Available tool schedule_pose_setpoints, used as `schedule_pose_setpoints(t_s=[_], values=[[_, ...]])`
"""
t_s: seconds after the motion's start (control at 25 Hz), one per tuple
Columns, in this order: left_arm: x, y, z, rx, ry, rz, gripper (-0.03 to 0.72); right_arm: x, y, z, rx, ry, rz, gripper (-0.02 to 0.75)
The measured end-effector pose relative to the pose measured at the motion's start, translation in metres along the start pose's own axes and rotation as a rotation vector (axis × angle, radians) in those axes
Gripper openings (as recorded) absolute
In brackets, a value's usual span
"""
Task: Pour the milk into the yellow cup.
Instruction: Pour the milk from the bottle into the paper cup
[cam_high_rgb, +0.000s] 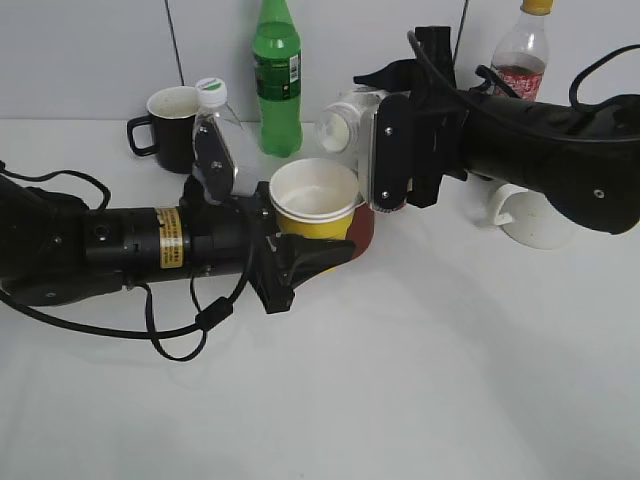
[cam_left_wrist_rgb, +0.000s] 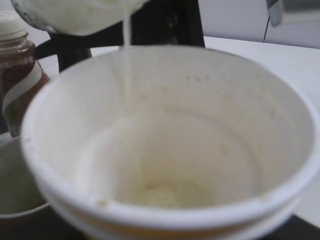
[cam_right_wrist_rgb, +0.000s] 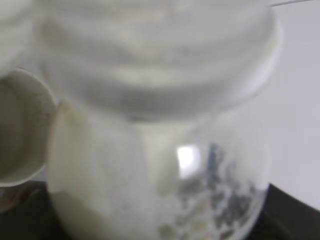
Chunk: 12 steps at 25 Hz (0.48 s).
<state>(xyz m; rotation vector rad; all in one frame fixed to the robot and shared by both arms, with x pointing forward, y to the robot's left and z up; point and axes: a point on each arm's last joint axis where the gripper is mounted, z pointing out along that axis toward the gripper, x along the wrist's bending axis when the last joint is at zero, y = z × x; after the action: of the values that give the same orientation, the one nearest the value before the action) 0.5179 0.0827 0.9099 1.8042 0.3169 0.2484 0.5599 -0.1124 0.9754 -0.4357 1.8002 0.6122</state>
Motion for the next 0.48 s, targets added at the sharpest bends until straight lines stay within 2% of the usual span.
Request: schedule_pose_setpoints(t_s=[0.24,0.48], values=[[0.0000,0.0000,0.0000,0.000,0.000,0.000,0.436,-0.0001,-0.0001,0.0000,0.001,-0.001,0.122,0.444],[0.0071,-0.0012,-0.0045,0.000,0.023,-0.005,0.436,-0.0003,-0.0011,-0.0001,0.005,-0.004,0.442,0.444]])
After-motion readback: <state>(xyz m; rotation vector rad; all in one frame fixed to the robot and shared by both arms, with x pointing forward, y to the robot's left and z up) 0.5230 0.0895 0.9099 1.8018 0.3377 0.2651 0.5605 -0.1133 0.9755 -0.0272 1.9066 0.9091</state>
